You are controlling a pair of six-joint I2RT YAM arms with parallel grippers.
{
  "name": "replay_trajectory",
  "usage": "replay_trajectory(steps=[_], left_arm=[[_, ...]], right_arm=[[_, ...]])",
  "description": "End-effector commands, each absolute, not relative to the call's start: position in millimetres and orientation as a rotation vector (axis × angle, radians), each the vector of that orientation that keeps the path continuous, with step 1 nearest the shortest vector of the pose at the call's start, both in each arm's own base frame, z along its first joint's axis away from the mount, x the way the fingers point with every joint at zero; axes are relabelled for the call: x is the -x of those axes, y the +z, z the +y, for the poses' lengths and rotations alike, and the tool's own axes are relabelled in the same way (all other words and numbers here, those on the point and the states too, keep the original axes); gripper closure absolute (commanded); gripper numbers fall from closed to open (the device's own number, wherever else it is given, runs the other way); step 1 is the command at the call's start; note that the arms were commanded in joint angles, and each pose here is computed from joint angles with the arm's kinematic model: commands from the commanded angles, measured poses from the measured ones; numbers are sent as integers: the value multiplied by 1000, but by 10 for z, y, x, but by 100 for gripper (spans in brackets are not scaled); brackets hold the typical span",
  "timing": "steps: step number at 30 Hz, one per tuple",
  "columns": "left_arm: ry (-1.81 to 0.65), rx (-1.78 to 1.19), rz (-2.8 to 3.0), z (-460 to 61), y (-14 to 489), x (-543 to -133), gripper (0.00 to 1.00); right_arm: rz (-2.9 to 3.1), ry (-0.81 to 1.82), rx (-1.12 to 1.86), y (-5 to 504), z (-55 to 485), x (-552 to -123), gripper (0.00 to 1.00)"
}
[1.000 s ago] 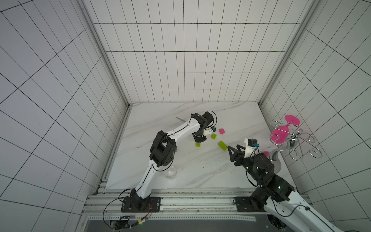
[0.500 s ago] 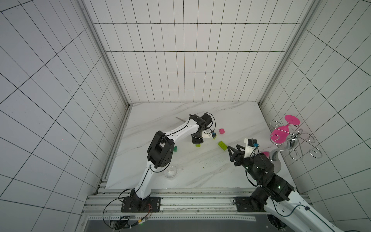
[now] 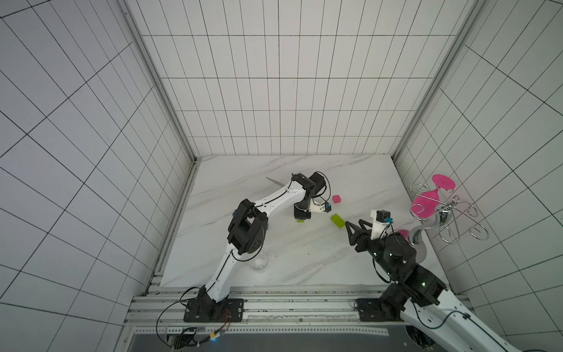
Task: Assemble a spoon with lego
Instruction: Assemble the lego brick with the lego brick.
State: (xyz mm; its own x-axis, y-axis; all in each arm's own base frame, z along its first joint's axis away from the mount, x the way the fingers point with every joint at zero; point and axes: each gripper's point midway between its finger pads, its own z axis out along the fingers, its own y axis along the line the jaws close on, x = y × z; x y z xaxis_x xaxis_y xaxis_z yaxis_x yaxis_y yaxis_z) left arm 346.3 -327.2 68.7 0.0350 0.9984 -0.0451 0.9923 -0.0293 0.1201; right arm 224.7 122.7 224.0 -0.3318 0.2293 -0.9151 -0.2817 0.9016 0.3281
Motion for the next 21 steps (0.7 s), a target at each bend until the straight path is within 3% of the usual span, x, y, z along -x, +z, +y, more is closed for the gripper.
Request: replay_trajectory(steps=[1, 21], left_arm=[[44, -2219, 2092, -3283, 544, -3440, 83], [53, -2299, 2098, -3245, 148, -3426, 83]], right_arm=[[1838, 521, 42, 2209, 1237, -2254, 36], [1846, 511, 42, 2181, 1239, -2268, 36]])
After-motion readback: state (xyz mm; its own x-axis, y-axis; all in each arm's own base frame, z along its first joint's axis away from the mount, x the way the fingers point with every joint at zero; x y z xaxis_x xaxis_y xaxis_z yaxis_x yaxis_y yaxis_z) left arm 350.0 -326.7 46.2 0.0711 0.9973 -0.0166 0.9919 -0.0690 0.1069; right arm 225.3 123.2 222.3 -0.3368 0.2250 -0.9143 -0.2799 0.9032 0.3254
